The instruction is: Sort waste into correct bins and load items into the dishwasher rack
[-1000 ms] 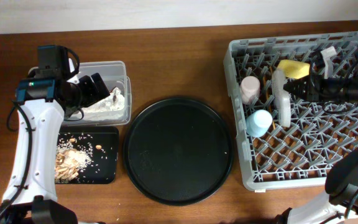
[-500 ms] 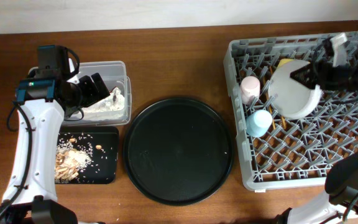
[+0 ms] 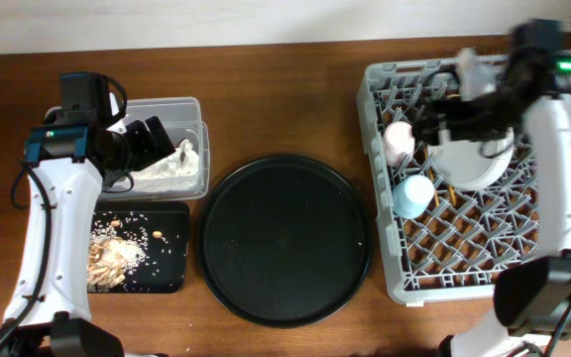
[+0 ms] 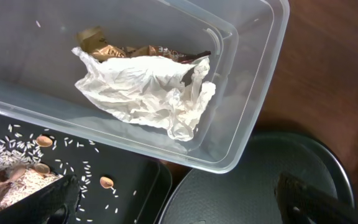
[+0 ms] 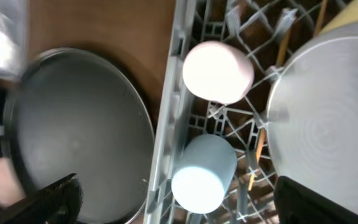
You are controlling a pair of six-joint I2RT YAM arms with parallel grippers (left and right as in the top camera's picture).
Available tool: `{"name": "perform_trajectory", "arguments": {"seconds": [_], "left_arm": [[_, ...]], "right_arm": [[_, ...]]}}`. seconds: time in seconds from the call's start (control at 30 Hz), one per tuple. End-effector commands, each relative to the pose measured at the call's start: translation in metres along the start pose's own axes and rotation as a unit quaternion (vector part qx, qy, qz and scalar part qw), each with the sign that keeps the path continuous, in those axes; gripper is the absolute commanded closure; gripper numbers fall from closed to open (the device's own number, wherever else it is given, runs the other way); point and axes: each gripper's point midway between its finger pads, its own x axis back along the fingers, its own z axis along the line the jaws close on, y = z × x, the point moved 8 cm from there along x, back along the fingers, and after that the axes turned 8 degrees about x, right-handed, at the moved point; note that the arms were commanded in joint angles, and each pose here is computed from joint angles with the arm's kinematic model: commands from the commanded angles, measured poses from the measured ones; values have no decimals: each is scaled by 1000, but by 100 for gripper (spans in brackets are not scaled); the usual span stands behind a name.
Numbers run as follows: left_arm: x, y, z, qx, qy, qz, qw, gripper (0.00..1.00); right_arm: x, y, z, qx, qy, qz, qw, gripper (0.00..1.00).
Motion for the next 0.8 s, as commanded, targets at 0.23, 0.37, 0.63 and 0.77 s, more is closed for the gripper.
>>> {"name": "perform_trajectory", "arguments": {"seconds": [0.23, 0.37, 0.63, 0.77], "left_arm": [[8, 4, 0, -3, -2, -14, 1000, 1], [8, 5, 0, -2, -2, -15, 1000, 1], [8, 5, 0, -2, -2, -15, 1000, 1], [8, 4, 0, -2, -2, -14, 1000, 1]], "right_arm": [[-19, 20, 103, 95, -46, 10, 994, 1], [-23, 19, 120, 117, -37, 13, 992, 1], [-24, 19, 121, 119, -37, 14, 992, 1], [-23, 19, 121, 119, -37, 13, 992, 1]]}}
